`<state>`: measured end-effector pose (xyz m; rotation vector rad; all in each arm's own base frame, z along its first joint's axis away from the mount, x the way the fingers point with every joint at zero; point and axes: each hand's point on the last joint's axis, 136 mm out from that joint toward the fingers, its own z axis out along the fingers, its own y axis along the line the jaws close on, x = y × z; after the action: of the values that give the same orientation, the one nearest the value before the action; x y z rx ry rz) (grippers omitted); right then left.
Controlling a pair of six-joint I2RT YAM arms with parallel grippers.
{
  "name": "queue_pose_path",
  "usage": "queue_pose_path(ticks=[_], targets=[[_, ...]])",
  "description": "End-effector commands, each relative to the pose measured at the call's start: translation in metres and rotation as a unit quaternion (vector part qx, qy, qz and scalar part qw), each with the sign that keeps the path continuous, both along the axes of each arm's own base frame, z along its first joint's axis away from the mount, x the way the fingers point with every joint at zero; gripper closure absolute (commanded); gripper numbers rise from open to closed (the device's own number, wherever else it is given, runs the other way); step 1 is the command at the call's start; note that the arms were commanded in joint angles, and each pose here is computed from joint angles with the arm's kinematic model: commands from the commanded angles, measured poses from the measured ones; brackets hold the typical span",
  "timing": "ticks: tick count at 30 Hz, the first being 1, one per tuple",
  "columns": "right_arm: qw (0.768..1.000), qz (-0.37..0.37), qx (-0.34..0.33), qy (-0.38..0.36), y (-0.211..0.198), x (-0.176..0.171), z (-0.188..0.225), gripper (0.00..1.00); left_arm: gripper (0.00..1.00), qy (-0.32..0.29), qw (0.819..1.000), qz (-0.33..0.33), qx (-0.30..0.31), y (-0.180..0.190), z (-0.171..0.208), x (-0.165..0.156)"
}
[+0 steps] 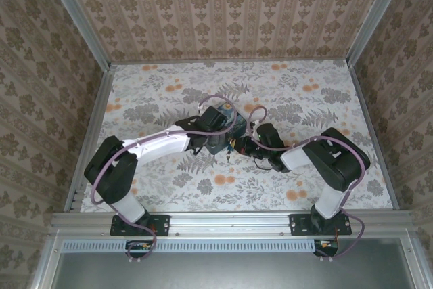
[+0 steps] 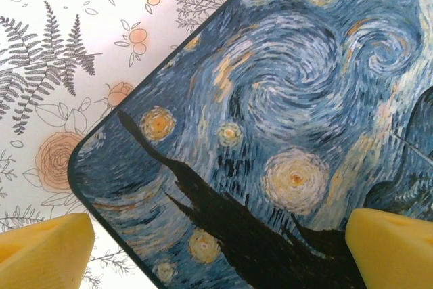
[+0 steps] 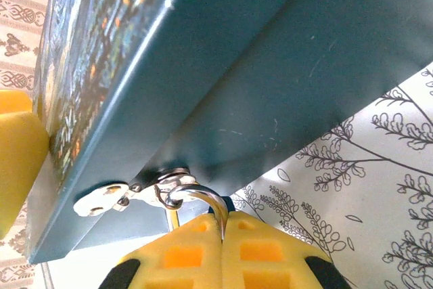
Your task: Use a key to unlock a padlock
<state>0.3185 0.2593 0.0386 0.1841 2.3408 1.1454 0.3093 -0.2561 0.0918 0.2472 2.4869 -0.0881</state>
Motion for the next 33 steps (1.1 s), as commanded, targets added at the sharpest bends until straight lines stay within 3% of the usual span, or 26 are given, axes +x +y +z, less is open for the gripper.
queue_pose_path(ticks=[1, 24, 33], targets=[[0.999, -0.014, 0.009, 0.028, -0.006, -0.002, -0.003, 1.00, 0.00, 0.045, 0.996, -0.004, 0.072, 0.021, -0.034, -0.015], [0.991, -0.076, 0.094, 0.059, -0.018, 0.018, -0.006, 1.00, 0.00, 0.058, 0.995, -0.014, 0.081, 0.020, -0.049, -0.025], [0.991, -0.087, 0.070, 0.072, -0.029, 0.025, -0.010, 1.00, 0.00, 0.064, 0.994, -0.018, 0.084, 0.021, -0.055, -0.027]])
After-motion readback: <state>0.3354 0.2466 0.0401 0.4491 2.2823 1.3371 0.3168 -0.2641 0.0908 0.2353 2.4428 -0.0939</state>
